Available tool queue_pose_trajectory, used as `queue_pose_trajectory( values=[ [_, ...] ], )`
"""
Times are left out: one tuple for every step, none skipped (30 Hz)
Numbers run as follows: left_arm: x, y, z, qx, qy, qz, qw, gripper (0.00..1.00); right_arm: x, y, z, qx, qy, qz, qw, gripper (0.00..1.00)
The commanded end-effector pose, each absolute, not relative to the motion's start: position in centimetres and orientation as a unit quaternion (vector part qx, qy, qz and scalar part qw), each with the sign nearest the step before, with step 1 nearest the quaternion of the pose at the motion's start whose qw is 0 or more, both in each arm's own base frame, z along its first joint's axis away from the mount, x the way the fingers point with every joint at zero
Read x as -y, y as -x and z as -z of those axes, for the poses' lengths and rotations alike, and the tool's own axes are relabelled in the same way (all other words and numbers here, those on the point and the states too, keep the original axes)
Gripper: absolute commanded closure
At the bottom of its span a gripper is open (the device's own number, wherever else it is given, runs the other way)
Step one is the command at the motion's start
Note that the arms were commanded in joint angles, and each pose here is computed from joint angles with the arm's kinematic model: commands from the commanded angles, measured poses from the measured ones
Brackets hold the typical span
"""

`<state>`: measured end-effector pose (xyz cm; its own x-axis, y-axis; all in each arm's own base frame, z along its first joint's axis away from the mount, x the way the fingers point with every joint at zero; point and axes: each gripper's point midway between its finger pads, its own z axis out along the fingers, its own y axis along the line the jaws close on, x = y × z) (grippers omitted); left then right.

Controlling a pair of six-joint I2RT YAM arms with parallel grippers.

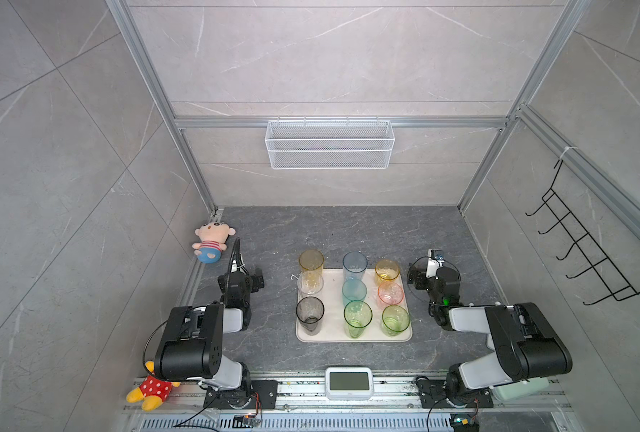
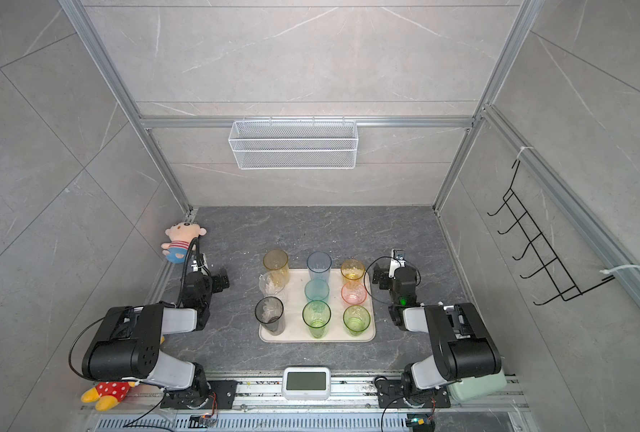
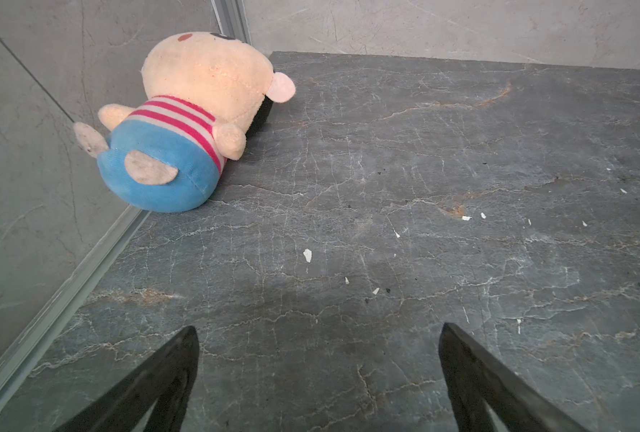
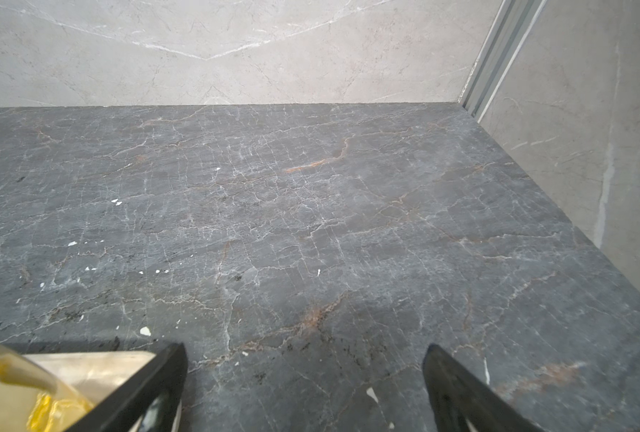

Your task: Place the glasses into the tray

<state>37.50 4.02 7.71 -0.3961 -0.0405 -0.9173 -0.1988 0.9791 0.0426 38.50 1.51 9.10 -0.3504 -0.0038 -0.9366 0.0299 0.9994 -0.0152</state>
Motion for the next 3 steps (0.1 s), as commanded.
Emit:
queue_pose_trajectory(
  values=[
    [-4.38, -37.99, -8.82, -0.82, 0.084, -0.073, 0.562, 0.0, -1.59, -38.83, -9.31, -0.82, -0.005, 0.022, 0.572, 0.01],
    [-4.39, -38.0, -8.79, -0.82, 0.084, -0.073, 0.562, 0.0, -1.54, -38.83, -9.32, -0.82, -0.006, 0.022, 0.572, 0.01],
    [-4.37, -37.92, -8.68, -0.821, 0.083, -0.073, 0.56, 0.0, -1.58, -38.82, -9.31, -0.82, -0.005, 0.022, 0.572, 0.01]
  ],
)
